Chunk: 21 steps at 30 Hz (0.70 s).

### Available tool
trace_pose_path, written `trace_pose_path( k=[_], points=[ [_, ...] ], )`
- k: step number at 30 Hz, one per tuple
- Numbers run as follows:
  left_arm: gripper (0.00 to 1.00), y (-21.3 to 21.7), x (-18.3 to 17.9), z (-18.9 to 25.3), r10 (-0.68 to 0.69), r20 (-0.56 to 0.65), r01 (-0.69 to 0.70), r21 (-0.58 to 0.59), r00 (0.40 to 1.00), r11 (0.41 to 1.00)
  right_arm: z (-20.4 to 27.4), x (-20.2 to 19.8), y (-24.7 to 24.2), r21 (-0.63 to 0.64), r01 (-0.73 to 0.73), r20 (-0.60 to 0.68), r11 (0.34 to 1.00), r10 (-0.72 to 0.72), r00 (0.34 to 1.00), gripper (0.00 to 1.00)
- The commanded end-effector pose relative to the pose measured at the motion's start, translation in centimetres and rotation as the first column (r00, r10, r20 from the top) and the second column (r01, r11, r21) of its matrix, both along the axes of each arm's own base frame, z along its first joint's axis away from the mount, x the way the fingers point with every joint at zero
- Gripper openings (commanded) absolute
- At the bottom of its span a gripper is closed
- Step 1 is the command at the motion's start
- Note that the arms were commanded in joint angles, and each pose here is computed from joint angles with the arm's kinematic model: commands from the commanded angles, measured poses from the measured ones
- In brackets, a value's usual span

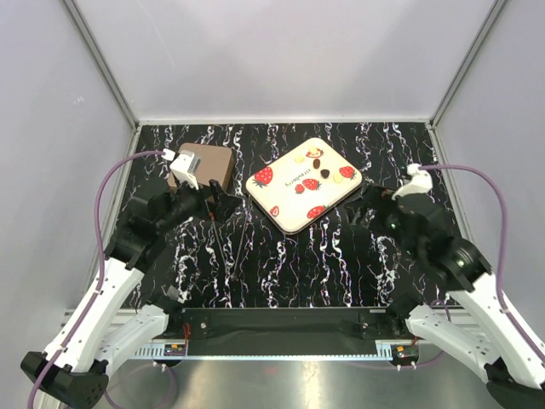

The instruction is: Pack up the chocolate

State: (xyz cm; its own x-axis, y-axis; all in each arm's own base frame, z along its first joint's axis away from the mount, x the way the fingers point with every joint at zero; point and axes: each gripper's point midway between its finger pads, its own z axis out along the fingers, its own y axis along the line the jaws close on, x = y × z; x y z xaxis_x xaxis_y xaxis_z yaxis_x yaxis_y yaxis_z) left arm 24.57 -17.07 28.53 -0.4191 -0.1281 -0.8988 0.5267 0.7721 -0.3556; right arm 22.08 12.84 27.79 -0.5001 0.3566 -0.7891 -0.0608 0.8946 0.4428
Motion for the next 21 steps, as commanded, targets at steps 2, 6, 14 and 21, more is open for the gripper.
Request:
trace_pose_path(
  k=[2,6,14,21],
  points=[
    [0.99,-0.1,-0.1,1.3,-0.005,0.055,0.007,-0.035,0.998,0.999,0.5,-0.6,-1.9,-0.027,0.044,0.051,0.999,-0.043,0.998,1.00],
    [0.99,-0.3,-0.3,1.7,-0.015,0.058,0.018,-0.048,0.998,0.999,0.9,-0.7,-2.2,-0.037,0.045,0.067,0.998,-0.043,0.997,1.00],
    [0.99,-0.2,-0.4,2.6,-0.012,0.072,0.016,-0.058,0.997,0.998,0.6,-0.2,-2.1,-0.074,0.053,0.040,0.996,-0.050,0.998,1.00],
    [0.99,0.0,-0.4,2.7,0.002,0.067,0.001,-0.050,0.998,0.999,0.2,0.1,-2.0,-0.089,0.055,0.031,0.995,-0.052,0.998,1.00]
  ],
)
